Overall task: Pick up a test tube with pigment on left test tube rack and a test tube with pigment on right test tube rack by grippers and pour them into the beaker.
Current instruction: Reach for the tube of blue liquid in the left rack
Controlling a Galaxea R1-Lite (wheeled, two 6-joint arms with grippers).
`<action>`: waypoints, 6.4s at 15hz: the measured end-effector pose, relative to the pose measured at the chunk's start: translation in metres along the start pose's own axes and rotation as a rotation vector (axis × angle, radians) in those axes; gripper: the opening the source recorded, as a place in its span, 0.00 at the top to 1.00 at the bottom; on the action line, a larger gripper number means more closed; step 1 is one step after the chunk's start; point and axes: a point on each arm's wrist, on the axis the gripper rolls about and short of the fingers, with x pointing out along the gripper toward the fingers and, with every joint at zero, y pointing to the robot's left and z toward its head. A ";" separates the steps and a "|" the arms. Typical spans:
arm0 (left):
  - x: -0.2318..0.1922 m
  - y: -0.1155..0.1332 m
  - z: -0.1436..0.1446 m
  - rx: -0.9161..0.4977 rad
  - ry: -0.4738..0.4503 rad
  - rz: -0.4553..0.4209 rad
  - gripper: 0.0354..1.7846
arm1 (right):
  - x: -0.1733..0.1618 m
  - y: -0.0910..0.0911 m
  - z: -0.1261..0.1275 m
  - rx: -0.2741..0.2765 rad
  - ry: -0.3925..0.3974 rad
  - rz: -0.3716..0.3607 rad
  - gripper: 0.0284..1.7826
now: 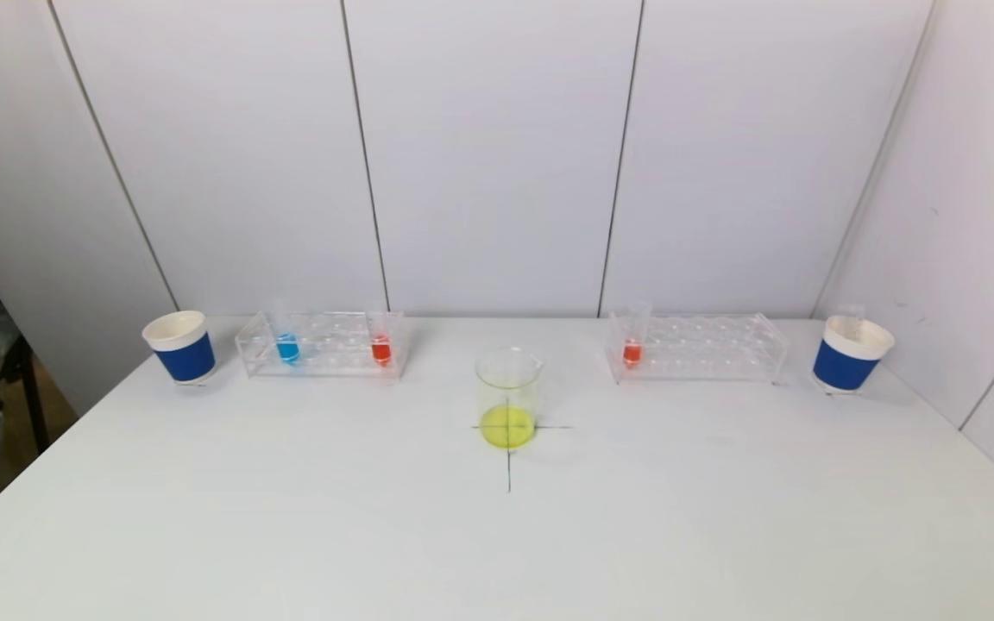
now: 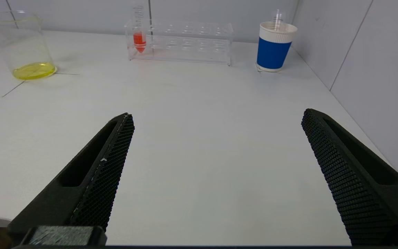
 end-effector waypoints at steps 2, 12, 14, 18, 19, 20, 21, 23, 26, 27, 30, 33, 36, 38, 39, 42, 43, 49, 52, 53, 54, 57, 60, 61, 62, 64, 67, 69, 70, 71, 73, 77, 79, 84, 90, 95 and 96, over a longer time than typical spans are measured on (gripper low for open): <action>0.000 0.000 0.000 0.000 0.000 0.000 0.01 | 0.000 0.000 0.000 0.000 0.000 0.000 0.01; 0.000 0.000 0.000 0.011 0.000 0.002 0.01 | 0.000 0.000 0.000 0.000 0.000 0.000 0.01; 0.000 0.000 0.000 0.025 -0.001 -0.002 0.01 | 0.000 0.000 0.000 0.000 0.000 0.000 0.01; 0.000 0.000 0.000 0.057 -0.001 0.000 0.01 | 0.000 0.000 0.000 0.000 0.000 0.000 0.01; -0.001 0.000 0.004 0.068 -0.014 -0.010 0.01 | 0.000 0.000 0.000 0.000 0.000 0.000 0.01; -0.004 -0.001 0.011 0.070 -0.035 -0.024 0.01 | 0.000 0.000 0.000 0.000 0.000 0.000 0.01; -0.007 -0.001 0.020 0.071 -0.066 -0.042 0.01 | 0.000 0.000 0.000 0.000 0.000 0.000 0.01; -0.016 -0.002 0.045 0.074 -0.128 -0.060 0.01 | 0.000 0.000 0.000 0.000 0.000 0.000 0.01; -0.021 -0.002 0.095 0.076 -0.178 -0.065 0.01 | 0.000 0.000 0.000 0.000 0.000 0.000 0.01; -0.019 -0.002 0.112 0.076 -0.183 -0.064 0.01 | 0.000 0.000 0.000 0.000 0.000 0.000 0.01; -0.004 -0.002 0.160 0.076 -0.191 -0.061 0.01 | 0.000 0.000 0.000 0.000 0.000 0.000 0.01; 0.023 -0.003 0.193 0.076 -0.168 -0.065 0.01 | 0.000 0.000 0.000 0.000 0.000 0.000 0.01; 0.056 -0.003 0.213 0.074 -0.117 -0.084 0.01 | 0.000 0.000 0.000 0.000 0.000 0.000 0.01; 0.082 -0.004 0.220 0.074 -0.089 -0.130 0.01 | 0.000 0.000 0.000 0.000 0.000 0.000 0.01; 0.094 -0.005 0.221 0.073 -0.074 -0.158 0.01 | 0.000 0.000 0.000 0.000 0.000 0.000 0.01; 0.133 -0.007 0.217 0.059 -0.009 -0.241 0.01 | 0.000 0.000 0.000 0.000 0.000 0.000 0.01; 0.146 -0.006 0.214 0.053 0.013 -0.255 0.01 | 0.000 0.000 0.000 0.000 0.000 0.000 0.01; 0.234 0.009 0.192 0.045 0.037 -0.254 0.01 | 0.000 0.000 0.000 0.000 0.000 0.000 0.01; 0.276 0.024 0.171 0.045 0.028 -0.278 0.01 | 0.000 0.000 0.000 0.000 0.001 0.000 0.01; 0.287 0.029 0.163 0.042 0.035 -0.280 0.01 | 0.000 0.000 0.000 0.000 0.000 0.000 0.01; 0.297 0.034 0.154 0.040 0.045 -0.278 0.01 | 0.000 0.000 0.000 0.000 0.000 0.000 0.01; 0.324 0.043 0.130 0.037 0.054 -0.280 0.01 | 0.000 0.000 0.000 0.000 0.001 0.000 0.01; 0.346 0.048 0.107 0.047 0.033 -0.281 0.01 | 0.000 0.000 0.000 0.000 0.000 0.000 0.01; 0.352 0.049 0.099 0.046 0.037 -0.283 0.01 | 0.000 0.000 0.000 0.000 0.000 0.000 0.01; 0.357 0.050 0.091 0.043 0.048 -0.283 0.01 | 0.000 0.000 0.000 -0.001 0.001 0.000 0.01; 0.367 0.051 0.078 0.037 0.064 -0.277 0.01 | 0.000 0.000 0.000 0.000 0.001 0.000 0.01; 0.380 0.053 0.059 0.039 0.052 -0.275 0.01 | 0.000 0.000 0.000 0.000 0.001 0.000 0.01; 0.385 0.054 0.048 0.036 0.056 -0.275 0.01 | 0.000 0.000 0.000 0.000 0.001 0.000 0.01; 0.388 0.055 0.042 0.032 0.064 -0.275 0.01 | 0.000 0.000 0.000 0.000 0.000 0.000 0.01; 0.390 0.055 0.038 0.031 0.067 -0.274 0.01 | 0.000 0.000 0.000 0.000 0.001 0.000 0.01; 0.395 0.056 0.031 0.035 0.054 -0.266 0.01 | 0.000 0.000 0.000 0.000 0.001 0.000 0.01; 0.404 0.058 0.020 0.033 0.061 -0.244 0.01 | 0.000 0.000 0.000 0.000 0.001 0.000 0.01; 0.410 0.059 0.018 0.036 0.056 -0.222 0.01 | 0.000 0.000 0.000 0.000 0.001 0.000 0.01; 0.422 0.055 0.012 0.037 0.055 -0.212 0.01 | 0.000 0.000 0.000 0.000 0.000 0.000 0.01; 0.431 0.049 0.002 0.037 0.063 -0.206 0.01 | 0.000 0.000 0.000 0.000 0.000 0.000 0.01; 0.438 0.049 0.000 0.037 0.056 -0.208 0.01 | 0.000 0.000 0.000 0.000 0.001 0.000 0.01; 0.439 0.049 0.001 0.038 0.054 -0.208 0.01 | 0.000 0.000 0.000 0.000 0.001 0.000 0.01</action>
